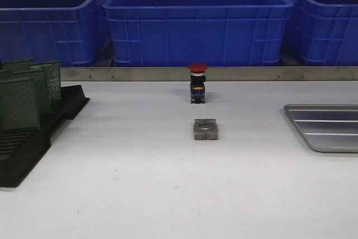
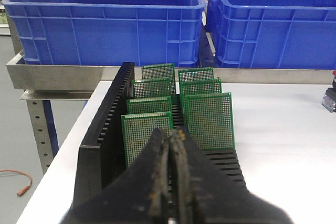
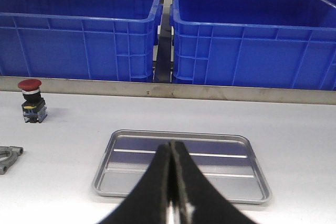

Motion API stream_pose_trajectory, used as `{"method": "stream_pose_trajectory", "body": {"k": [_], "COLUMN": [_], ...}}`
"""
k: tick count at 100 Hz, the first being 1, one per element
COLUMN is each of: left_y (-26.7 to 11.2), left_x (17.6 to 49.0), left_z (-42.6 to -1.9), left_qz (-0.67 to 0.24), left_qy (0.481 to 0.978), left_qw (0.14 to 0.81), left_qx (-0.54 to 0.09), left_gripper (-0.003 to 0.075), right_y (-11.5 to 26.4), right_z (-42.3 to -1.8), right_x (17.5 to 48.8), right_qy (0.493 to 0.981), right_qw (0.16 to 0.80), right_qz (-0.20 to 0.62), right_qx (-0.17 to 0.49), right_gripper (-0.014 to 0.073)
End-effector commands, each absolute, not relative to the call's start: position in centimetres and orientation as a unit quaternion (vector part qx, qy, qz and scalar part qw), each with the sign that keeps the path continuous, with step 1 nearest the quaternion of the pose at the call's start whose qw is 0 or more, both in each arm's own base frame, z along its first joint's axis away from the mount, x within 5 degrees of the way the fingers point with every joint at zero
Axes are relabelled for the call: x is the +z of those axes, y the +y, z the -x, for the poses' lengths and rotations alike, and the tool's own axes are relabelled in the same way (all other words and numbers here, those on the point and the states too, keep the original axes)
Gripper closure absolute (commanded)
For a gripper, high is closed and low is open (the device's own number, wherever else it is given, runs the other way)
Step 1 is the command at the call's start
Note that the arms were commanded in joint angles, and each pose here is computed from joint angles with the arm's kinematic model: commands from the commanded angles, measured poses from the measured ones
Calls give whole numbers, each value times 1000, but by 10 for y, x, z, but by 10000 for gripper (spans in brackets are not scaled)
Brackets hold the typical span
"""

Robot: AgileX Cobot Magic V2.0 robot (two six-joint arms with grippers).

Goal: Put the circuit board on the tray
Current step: 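Lower the left gripper toward the green boards in the black rack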

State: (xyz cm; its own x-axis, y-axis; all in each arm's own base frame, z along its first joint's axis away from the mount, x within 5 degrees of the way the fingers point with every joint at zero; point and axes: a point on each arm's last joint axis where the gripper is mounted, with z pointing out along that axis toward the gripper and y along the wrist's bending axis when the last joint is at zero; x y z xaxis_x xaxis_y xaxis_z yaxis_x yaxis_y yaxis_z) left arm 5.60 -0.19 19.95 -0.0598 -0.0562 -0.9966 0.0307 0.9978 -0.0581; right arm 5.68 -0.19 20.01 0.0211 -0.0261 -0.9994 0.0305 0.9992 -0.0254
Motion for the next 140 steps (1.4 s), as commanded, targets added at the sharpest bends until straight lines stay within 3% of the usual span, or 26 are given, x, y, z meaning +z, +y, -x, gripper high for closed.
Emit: {"method": "stream_pose_trajectory", "body": {"k": [1,40,63,96,118,140], "left_y": [-2,-2,-2,-2,-3,-5], "left_x": [193,197,224,290,324,335], "left_z": [-56,-56,-50,-59,-96,-143], "left_qz": [12,11,11,11,12,13], "left_qy": [704,689,676,728,792,851], "left_qw": [709,724,736,685,610,524], "left_qx": [-36,-36,-37,-32,-28,-24], "left_gripper": [741,741,741,741,741,704], "right_y": [-1,-1,-1,-1,-1,-1], "right_z": [-53,-53,-53,-53,-53,-53], "right_x": [212,212,212,212,212,212], "right_qy": [659,659,659,659,659,659], "right_qw": [752,752,752,752,752,752], "right_qz": [7,7,7,7,7,7], "right_qx": [-23,-23,-23,-23,-23,-23], "right_gripper": [708,708,708,708,708,708]}}
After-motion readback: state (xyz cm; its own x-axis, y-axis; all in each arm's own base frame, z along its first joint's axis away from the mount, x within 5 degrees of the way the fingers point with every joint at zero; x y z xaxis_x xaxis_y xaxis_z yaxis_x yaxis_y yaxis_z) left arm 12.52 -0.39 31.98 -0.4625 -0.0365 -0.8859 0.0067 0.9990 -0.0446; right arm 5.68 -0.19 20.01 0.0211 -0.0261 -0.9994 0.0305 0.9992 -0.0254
